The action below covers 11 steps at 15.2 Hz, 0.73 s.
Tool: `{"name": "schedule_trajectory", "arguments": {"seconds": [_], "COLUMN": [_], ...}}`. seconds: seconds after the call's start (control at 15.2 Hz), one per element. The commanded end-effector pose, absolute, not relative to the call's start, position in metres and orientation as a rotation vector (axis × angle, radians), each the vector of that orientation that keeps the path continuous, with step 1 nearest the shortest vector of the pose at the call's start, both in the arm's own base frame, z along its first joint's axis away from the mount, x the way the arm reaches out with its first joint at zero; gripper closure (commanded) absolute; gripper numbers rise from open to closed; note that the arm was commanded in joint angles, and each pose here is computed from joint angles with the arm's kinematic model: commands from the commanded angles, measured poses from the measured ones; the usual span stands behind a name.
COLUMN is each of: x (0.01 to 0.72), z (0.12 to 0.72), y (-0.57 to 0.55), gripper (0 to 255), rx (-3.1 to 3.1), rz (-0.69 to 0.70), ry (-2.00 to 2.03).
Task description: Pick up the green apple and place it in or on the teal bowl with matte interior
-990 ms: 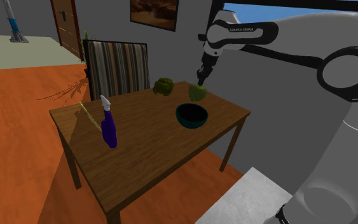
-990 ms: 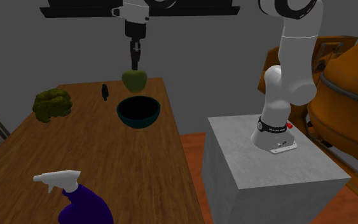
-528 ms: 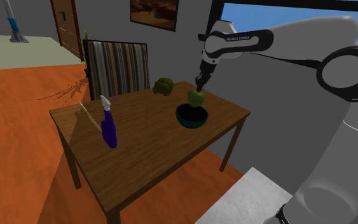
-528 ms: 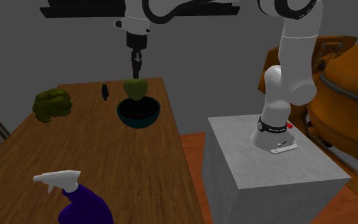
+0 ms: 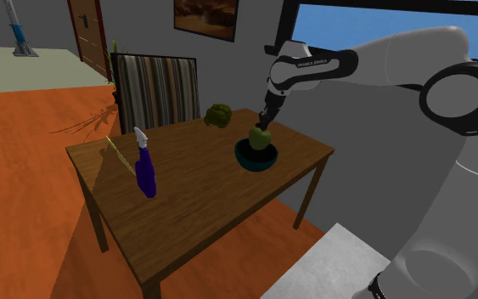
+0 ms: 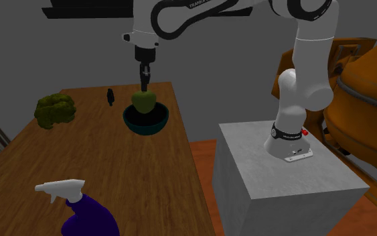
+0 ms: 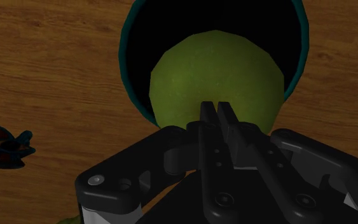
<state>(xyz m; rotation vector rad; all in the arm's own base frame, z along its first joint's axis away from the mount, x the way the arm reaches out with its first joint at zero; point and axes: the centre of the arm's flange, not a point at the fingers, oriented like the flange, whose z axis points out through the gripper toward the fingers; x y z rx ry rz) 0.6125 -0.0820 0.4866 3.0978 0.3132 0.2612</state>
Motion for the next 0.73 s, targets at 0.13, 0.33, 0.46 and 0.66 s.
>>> {"name": "schedule_trajectory", "arguments": {"seconds": [0.13, 0.33, 0.46, 0.66], "x": [0.6120, 0.6120, 0.6120, 0.6120], "z": [0.4847, 0.4848, 0.4848, 0.4848], "y": [-0.0820, -0.0820, -0.0820, -0.0820], "gripper": [255, 255, 0, 0], "rx": [3.098, 3.098, 3.098, 3.098], "rz": [0.262, 0.262, 0.262, 0.262], "ry": [0.313, 0.313, 0.313, 0.313]}}
